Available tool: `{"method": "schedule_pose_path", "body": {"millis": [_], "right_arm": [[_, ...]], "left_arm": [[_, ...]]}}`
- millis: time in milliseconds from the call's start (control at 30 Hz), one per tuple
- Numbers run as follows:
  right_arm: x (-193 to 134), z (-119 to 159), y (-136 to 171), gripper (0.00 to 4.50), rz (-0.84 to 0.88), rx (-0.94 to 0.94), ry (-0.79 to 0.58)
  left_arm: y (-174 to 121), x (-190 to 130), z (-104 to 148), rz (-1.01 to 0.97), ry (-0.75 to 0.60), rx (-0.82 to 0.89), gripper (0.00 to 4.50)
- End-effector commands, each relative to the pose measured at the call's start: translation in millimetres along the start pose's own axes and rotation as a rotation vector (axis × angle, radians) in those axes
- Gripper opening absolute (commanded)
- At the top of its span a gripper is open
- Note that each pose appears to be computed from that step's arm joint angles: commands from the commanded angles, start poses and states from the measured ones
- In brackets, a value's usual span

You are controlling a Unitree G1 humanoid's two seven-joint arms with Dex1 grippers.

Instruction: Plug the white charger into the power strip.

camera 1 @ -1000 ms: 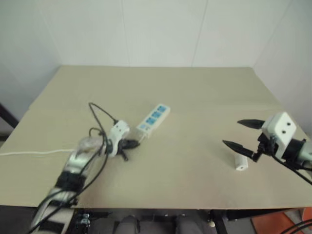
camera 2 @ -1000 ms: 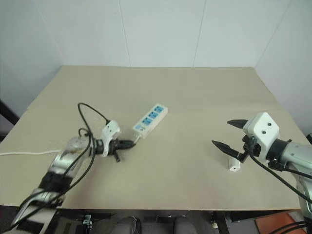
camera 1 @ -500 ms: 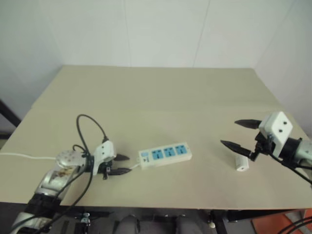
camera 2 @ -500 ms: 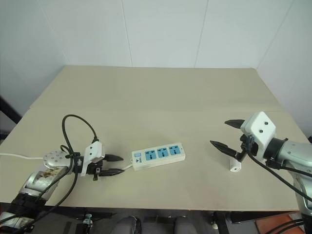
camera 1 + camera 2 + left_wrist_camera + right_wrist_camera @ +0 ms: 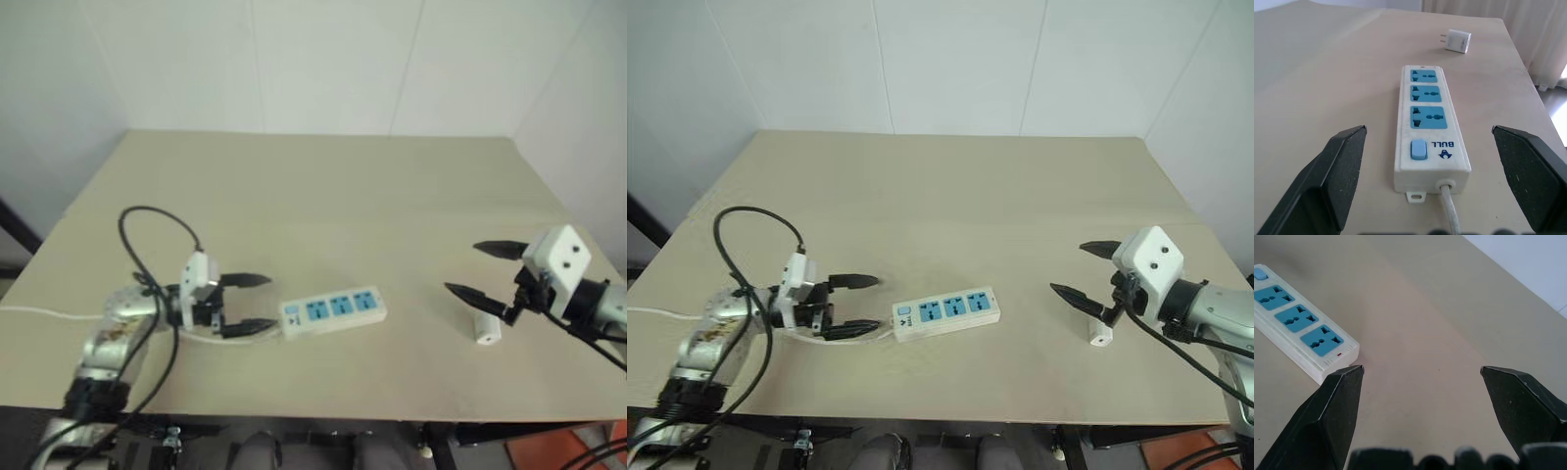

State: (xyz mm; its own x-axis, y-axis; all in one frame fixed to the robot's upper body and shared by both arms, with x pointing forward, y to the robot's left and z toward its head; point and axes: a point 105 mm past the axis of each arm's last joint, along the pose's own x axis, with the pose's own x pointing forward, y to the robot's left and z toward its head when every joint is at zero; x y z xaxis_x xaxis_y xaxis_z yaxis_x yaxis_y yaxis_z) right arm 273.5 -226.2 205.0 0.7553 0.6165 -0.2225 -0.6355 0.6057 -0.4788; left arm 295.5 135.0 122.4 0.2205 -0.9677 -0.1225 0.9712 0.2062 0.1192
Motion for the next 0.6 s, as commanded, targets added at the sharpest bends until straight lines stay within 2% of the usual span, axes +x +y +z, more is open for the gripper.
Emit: {"method": "schedule_pose_path", "body": {"millis": [33,233,600], "right_arm": [[-3,18,-4,4.5,-0.018,-0.055,-0.05],[-4,19,-3,4.5,-0.018,-0.057,-0.053],[-5,22,-1,4.5,-0.008,-0.056,-0.065]], "left_arm": [[1,20,-8,-0.021,-0.017,0.041,4.46],[-4,41,-28,-0.05,-0.034,0.046,4.46],[-6,40,-50,-0.013,-0.028,0.032,4.46]]}}
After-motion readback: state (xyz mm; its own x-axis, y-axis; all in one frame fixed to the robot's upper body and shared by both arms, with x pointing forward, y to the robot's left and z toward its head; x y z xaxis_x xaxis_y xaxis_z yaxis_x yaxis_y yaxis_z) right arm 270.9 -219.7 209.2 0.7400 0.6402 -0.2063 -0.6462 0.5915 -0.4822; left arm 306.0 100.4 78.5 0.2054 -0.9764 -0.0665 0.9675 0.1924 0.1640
